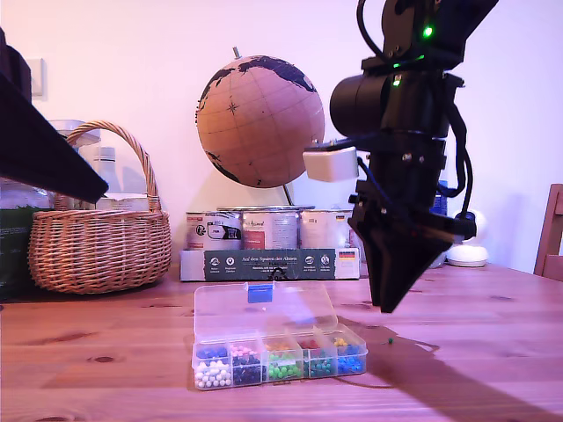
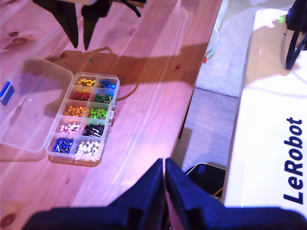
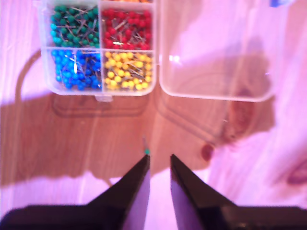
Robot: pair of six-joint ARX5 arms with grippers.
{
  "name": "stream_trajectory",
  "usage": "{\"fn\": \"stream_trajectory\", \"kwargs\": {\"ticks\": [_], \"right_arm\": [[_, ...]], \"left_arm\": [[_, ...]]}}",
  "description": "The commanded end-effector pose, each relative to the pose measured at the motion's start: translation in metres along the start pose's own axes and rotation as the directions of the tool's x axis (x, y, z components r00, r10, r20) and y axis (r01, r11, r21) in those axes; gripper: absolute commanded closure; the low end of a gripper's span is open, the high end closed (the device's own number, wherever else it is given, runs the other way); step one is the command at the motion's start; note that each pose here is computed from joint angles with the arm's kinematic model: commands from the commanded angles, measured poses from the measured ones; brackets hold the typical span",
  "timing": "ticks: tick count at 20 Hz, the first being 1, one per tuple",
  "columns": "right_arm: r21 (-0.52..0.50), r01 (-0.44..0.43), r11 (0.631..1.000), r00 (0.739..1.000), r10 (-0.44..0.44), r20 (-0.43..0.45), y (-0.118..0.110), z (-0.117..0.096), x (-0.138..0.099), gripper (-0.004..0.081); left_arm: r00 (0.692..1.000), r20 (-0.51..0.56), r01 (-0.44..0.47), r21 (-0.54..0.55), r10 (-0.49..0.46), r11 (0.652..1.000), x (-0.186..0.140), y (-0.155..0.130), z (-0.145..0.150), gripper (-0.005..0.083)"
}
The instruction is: Sort the loose pins on the table into their correct compartments
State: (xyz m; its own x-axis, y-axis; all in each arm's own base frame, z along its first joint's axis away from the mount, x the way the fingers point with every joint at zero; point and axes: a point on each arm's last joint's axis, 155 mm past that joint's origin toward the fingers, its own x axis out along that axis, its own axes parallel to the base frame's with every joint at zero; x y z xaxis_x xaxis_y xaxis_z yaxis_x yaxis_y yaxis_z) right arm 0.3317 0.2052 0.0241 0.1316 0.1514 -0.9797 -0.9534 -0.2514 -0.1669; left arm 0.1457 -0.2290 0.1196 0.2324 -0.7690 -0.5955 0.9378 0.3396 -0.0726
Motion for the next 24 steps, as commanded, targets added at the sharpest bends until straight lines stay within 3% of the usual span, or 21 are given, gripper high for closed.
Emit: {"fn": "stream_trajectory", "kwargs": {"ticks": [1,24], "right_arm": [[0.006,-0.038,0.999,0.999,0.038,-0.004,0.009,-0.002,0.012,0.0595],[0.022,-0.091,0.996,0.995,0.092,-0.042,0.016,-0.016,0.033,0.0595]], "left_arm": [[1.000,-0.001,-0.002,0.002,0.002,1.000,0.000,0.001,0.001,0.0797],[1.000,-0.004,-0.013,0.002,0.013,1.000,0.000,0.003,0.000,0.0797]]}}
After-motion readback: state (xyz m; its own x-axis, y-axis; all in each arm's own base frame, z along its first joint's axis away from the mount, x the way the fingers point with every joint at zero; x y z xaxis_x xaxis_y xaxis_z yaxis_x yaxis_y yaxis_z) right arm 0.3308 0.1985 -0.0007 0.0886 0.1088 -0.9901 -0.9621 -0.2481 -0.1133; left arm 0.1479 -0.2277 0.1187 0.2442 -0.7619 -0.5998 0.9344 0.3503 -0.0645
